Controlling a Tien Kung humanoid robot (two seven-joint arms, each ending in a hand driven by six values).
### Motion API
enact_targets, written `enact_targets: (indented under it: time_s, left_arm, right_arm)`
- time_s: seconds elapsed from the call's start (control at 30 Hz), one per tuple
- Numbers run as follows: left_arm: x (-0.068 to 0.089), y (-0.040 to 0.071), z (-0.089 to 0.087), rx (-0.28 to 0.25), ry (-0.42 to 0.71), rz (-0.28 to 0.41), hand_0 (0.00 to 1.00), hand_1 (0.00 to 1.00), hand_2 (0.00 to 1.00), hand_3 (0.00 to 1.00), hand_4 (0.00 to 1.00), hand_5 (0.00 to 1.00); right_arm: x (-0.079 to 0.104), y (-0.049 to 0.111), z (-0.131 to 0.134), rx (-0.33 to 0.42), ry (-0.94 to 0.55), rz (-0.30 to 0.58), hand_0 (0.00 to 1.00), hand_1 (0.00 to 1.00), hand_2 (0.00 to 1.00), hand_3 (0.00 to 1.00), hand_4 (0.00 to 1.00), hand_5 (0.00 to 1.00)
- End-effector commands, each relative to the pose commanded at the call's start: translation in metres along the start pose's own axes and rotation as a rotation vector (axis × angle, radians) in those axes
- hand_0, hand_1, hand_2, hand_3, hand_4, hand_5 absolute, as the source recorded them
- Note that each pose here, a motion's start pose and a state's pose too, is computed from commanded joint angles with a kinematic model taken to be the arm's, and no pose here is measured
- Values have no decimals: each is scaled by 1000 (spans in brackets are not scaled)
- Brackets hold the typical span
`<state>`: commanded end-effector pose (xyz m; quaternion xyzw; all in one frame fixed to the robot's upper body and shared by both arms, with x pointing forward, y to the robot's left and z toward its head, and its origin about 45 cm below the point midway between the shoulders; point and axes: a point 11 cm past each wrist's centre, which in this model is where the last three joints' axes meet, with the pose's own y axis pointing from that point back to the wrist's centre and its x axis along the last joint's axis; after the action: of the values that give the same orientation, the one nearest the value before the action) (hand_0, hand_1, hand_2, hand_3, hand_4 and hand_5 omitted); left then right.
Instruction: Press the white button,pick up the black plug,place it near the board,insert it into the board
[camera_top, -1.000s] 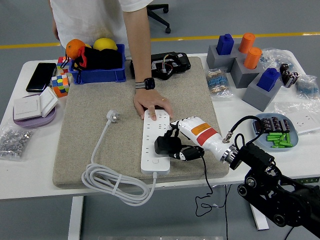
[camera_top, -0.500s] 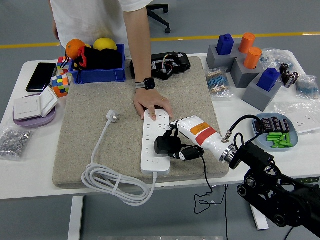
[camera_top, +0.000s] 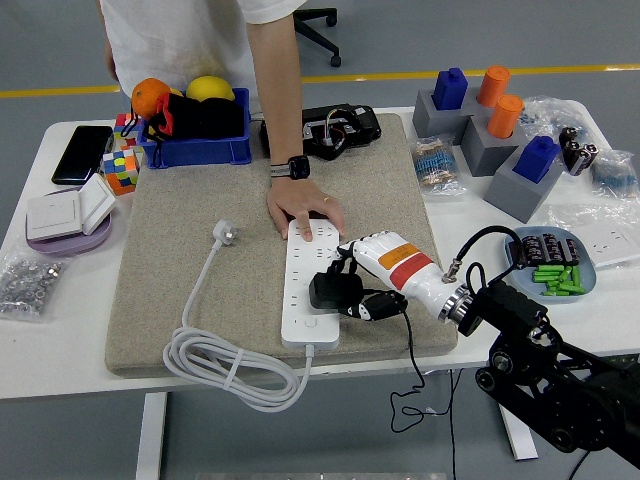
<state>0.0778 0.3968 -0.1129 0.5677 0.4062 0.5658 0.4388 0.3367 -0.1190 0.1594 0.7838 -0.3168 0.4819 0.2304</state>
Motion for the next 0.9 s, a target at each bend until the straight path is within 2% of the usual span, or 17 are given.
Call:
enact_targets:
  time_s: [0.9]
  left_arm:
    - [1,0,-3,6,-10,1,470,495,509,578,567,286]
  right_arm:
    - [-13,-5,-4,-5,13,-42,177,105,133,549,746,2]
